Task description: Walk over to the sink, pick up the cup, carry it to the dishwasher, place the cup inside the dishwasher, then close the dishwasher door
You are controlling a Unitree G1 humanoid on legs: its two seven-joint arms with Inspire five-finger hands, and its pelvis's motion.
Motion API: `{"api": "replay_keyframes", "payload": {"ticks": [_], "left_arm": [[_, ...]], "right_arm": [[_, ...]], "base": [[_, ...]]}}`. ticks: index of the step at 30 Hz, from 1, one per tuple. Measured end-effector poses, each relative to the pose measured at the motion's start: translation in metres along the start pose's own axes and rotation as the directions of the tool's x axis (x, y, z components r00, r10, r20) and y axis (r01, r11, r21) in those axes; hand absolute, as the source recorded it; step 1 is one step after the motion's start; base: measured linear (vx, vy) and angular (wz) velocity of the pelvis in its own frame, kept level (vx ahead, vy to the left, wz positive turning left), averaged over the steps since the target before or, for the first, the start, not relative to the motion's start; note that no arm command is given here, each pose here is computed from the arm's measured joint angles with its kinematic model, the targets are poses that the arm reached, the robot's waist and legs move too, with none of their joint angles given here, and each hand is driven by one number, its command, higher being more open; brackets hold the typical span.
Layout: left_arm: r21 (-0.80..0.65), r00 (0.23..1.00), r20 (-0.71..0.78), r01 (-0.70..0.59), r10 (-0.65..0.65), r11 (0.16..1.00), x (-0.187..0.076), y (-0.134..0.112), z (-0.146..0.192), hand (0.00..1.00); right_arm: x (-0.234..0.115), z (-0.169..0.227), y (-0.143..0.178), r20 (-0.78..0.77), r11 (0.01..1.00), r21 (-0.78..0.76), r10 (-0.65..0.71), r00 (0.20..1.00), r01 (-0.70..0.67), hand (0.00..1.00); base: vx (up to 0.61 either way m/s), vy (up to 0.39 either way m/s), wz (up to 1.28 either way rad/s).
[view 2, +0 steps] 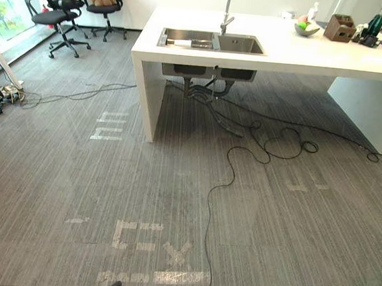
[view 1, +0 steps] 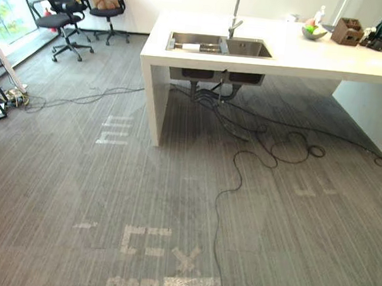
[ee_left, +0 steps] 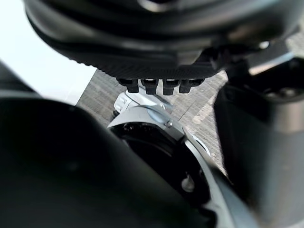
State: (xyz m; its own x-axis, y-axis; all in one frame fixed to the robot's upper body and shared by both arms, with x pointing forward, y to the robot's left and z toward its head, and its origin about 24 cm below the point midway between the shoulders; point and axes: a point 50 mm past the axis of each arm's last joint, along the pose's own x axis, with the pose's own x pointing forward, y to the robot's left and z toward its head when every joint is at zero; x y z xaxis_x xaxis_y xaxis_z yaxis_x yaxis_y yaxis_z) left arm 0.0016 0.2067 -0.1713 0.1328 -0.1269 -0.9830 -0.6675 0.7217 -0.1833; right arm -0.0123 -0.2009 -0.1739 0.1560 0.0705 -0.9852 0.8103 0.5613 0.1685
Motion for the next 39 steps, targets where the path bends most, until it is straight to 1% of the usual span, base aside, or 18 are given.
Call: {"api": "replay_keyframes", "payload": {"ticks": [3, 5, 6, 11, 13, 15, 17, 18, 21, 25, 28, 32, 35, 39], "left_arm": [[0.056, 0.998, 0.041, 0.047, -0.050, 0.997, 0.002, -0.011, 0.013, 1.00], [0.092, 0.997, 0.049, 0.054, -0.058, 0.994, 0.002, -0.015, 0.020, 1.00], [0.134, 0.996, 0.053, 0.062, -0.069, 0.989, 0.002, -0.022, 0.026, 1.00], [0.200, 0.989, 0.097, 0.094, -0.115, 0.975, 0.000, -0.037, 0.043, 1.00], [0.186, 0.981, 0.141, 0.106, -0.134, 0.977, -0.001, -0.045, 0.050, 1.00], [0.183, 0.968, 0.191, 0.129, -0.164, 0.975, -0.002, -0.057, 0.057, 1.00], [0.199, 0.960, 0.223, 0.123, -0.167, 0.972, -0.002, -0.065, 0.060, 1.00], [0.232, 0.955, 0.238, 0.119, -0.175, 0.965, -0.001, -0.069, 0.060, 1.00], [0.280, 0.946, 0.264, 0.109, -0.186, 0.954, 0.000, -0.074, 0.059, 1.00], [0.302, 0.941, 0.276, 0.109, -0.196, 0.947, 0.000, -0.075, 0.057, 1.00], [0.312, 0.940, 0.254, 0.142, -0.227, 0.939, 0.000, -0.071, 0.056, 1.00], [0.330, 0.945, 0.228, 0.150, -0.233, 0.932, 0.002, -0.067, 0.054, 1.00], [0.316, 0.953, 0.213, 0.144, -0.218, 0.938, 0.003, -0.065, 0.052, 1.00], [0.240, 0.959, 0.198, 0.153, -0.202, 0.959, 0.003, -0.061, 0.052, 1.00]], "right_arm": [[0.001, 0.004, 0.006, 0.012, 1.000, 0.008, 0.019, 1.000, -0.019, 1.00], [0.003, 0.010, 0.012, 0.023, 0.999, -0.024, 0.027, 0.999, -0.027, 1.00], [0.003, 0.016, 0.017, 0.032, 0.998, -0.053, 0.035, 0.999, -0.033, 1.00], [0.005, 0.031, 0.032, 0.058, 0.991, -0.123, 0.057, 0.997, -0.049, 1.00], [0.005, 0.036, 0.039, 0.078, 0.988, -0.144, 0.070, 0.995, -0.058, 1.00], [0.004, 0.045, 0.048, 0.113, 0.988, -0.129, 0.101, 0.988, -0.086, 1.00], [0.003, 0.052, 0.054, 0.152, 0.984, -0.140, 0.127, 0.980, -0.106, 1.00], [0.003, 0.054, 0.057, 0.171, 0.983, -0.140, 0.139, 0.976, -0.115, 1.00], [0.003, 0.054, 0.060, 0.192, 0.983, -0.132, 0.153, 0.969, -0.129, 1.00], [0.003, 0.053, 0.059, 0.211, 0.983, -0.125, 0.156, 0.965, -0.132, 1.00], [0.003, 0.050, 0.060, 0.210, 0.982, -0.122, 0.169, 0.963, -0.145, 1.00], [0.004, 0.048, 0.059, 0.213, 0.984, -0.100, 0.168, 0.962, -0.149, 1.00], [0.004, 0.046, 0.057, 0.214, 0.986, -0.084, 0.159, 0.964, -0.144, 1.00], [0.004, 0.043, 0.051, 0.238, 0.990, 0.010, 0.132, 0.962, -0.139, 1.00]], "base": [[0.04, 0.002, 0.08], [0.01, -0.008, 0.02], [0.02, -0.021, 0.06], [0.01, -0.027, 0.11], [-0.01, -0.032, 0.12], [-0.02, -0.024, 0.05], [-0.04, -0.016, 0.07], [-0.05, -0.013, 0.09], [-0.05, -0.018, 0.07], [-0.06, -0.021, 0.03], [-0.07, -0.011, -0.07], [-0.07, 0.011, -0.21], [-0.06, 0.022, -0.33], [-0.02, 0.023, -0.17]]}}
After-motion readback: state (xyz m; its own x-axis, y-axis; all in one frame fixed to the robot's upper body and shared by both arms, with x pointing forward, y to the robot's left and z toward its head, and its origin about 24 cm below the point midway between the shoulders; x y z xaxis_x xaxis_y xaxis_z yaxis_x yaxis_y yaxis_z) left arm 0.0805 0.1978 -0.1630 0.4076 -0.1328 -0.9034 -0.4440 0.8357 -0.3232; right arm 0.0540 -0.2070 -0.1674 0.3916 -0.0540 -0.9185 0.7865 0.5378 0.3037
